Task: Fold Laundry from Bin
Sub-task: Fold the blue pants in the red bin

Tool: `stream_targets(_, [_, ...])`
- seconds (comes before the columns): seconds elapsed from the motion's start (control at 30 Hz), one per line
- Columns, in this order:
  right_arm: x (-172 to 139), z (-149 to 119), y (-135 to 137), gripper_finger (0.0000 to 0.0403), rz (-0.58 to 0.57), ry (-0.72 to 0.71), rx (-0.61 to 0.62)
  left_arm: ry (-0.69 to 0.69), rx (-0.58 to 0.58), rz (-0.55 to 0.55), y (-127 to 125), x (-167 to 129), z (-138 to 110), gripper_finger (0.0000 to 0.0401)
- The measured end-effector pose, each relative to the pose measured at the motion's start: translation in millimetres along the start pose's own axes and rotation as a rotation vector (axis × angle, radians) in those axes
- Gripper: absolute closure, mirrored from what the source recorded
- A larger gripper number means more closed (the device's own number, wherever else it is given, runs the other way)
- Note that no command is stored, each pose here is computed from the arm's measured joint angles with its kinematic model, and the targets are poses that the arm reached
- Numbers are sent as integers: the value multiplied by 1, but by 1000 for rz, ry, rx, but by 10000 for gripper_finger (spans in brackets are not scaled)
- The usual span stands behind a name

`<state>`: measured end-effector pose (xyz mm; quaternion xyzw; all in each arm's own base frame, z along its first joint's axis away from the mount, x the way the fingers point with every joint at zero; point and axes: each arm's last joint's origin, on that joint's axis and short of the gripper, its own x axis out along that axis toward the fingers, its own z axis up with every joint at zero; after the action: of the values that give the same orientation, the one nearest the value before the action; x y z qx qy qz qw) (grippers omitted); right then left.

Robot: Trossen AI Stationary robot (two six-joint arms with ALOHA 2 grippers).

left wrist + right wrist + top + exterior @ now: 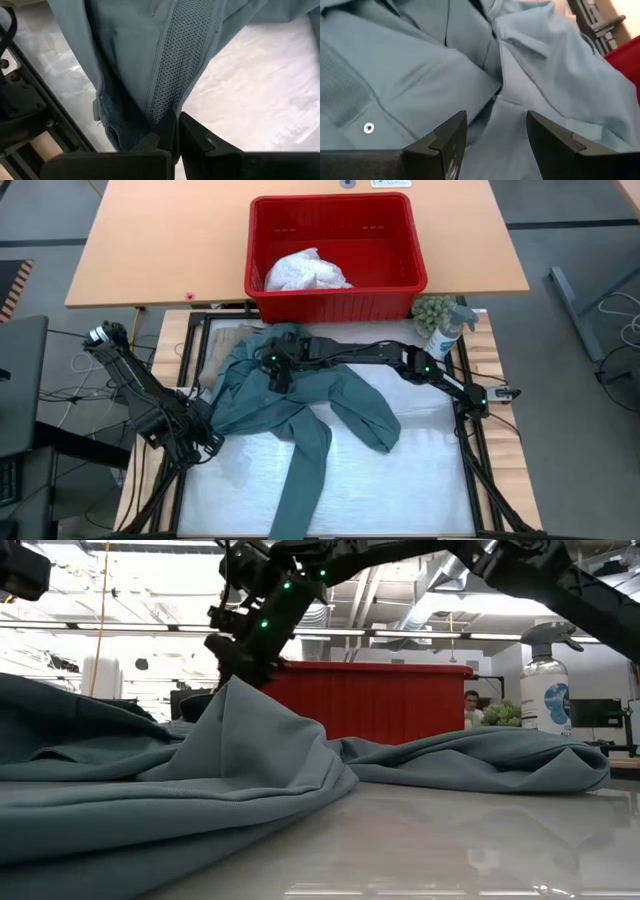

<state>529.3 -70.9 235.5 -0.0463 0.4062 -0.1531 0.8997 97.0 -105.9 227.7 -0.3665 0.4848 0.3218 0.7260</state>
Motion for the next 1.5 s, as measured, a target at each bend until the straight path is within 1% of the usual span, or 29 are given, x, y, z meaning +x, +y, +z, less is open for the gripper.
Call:
stream_targets(0.07, [2,-3,1,175,-3,19,-12,1,2,-4,0,0,0,401])
stream_targets(0.13, [7,-5,2,180,-53,30,-8,1,1,-6,-1,0,0,401])
stream_targets(0.2, [9,-10,1,203,-106,70,-14,2,0,-12,-1,0,0,401])
stream_targets(0.27, [10,-11,1,250,-130,73,-24,-4,-4,-25,-2,0,0,401])
stream_targets(0.37, [5,-5,-5,361,-153,58,-52,-10,3,-54,-5,0,-1,401])
stream_targets(0.4, [2,-2,-8,378,-155,50,-66,-7,5,-66,-6,0,-1,401])
stream_targets(0.43, [-2,3,-9,380,-157,27,-66,-4,6,-77,-7,0,-2,401])
stream_targets(0.5, [-8,14,-15,380,-168,-64,-34,5,3,-103,-10,-1,-2,401])
stream_targets(0.57, [-20,25,-25,381,-153,-147,28,19,-7,-127,-12,-1,-3,401])
stream_targets(0.67, [-24,40,-39,381,-96,-307,154,37,-23,-168,-16,-1,-5,401])
stream_targets(0.77, [-20,45,-56,381,-13,-396,282,41,-36,-204,-20,-2,-6,401])
stream_targets(0.83, [-15,47,-66,381,39,-446,347,37,-56,-231,-22,-3,-6,401])
stream_targets(0.93, [-9,52,-76,381,146,-554,401,10,-103,-314,-29,-5,-6,401])
stream_targets(1.0, [-1,55,-76,372,218,-647,417,-13,-111,-387,-36,-7,-6,401])
stream_targets(1.07, [-1,58,-78,352,247,-702,421,-29,-123,-445,-41,-9,-6,401])
stream_targets(1.13, [3,58,-78,332,240,-744,421,-25,-143,-462,-43,-10,-6,401])
stream_targets(1.27, [16,51,-83,305,277,-697,466,-17,-194,-438,-40,-9,-6,401])
stream_targets(1.43, [27,41,-86,266,292,-598,465,6,-252,-300,-27,-4,-5,401])
stream_targets(1.5, [28,38,-85,244,287,-565,444,-41,-246,-249,-21,-3,-4,401])
